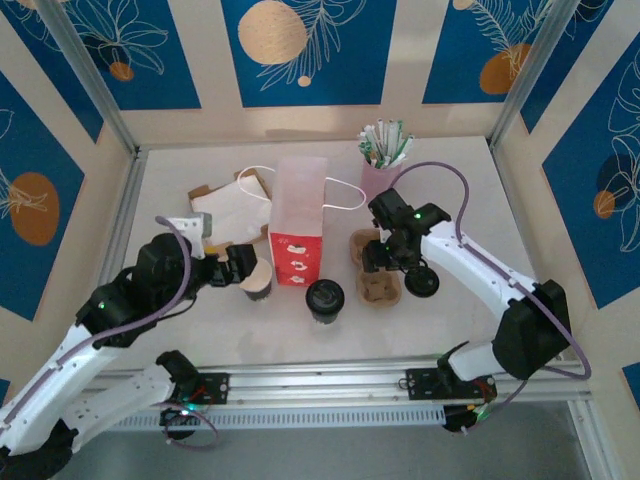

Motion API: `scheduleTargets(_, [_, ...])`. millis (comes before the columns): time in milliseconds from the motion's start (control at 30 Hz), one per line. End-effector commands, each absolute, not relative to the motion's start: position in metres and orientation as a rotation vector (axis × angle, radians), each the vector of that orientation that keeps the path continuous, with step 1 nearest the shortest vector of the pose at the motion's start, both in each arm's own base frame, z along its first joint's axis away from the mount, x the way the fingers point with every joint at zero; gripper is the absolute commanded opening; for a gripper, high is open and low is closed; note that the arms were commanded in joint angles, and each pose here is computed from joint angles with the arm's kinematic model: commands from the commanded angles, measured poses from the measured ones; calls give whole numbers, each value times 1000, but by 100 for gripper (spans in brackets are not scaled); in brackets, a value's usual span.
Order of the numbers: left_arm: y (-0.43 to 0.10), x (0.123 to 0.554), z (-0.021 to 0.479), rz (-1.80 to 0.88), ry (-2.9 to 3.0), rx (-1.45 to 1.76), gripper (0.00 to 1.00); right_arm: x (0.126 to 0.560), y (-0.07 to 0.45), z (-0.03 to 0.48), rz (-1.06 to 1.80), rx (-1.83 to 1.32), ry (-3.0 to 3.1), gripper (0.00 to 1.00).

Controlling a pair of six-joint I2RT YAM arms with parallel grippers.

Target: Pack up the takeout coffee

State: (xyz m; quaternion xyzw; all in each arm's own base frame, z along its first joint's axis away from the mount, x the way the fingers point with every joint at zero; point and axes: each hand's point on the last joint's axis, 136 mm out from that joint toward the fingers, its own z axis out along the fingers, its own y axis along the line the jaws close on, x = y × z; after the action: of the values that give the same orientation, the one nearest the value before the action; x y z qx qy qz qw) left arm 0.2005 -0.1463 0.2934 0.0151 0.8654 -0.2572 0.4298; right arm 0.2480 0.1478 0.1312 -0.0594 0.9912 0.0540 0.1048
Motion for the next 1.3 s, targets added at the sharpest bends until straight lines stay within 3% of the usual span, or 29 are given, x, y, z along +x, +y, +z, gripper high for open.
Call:
scheduleTargets(0, [-162, 197, 291, -702, 2124, 154, 100, 255, 148, 129, 128, -194, 2939, 62])
scheduleTargets(267, [-187, 185, 281, -746, 2104, 328, 99, 265, 153, 112, 79, -205, 3001, 55])
scheduleTargets(700, [-222, 179, 258, -760, 2156, 447, 87, 273, 153, 89, -10, -249, 3053, 54])
scheduleTargets(1267, [-233, 186, 253, -754, 2171, 456, 86, 282, 155, 72, -53, -265, 3059, 51])
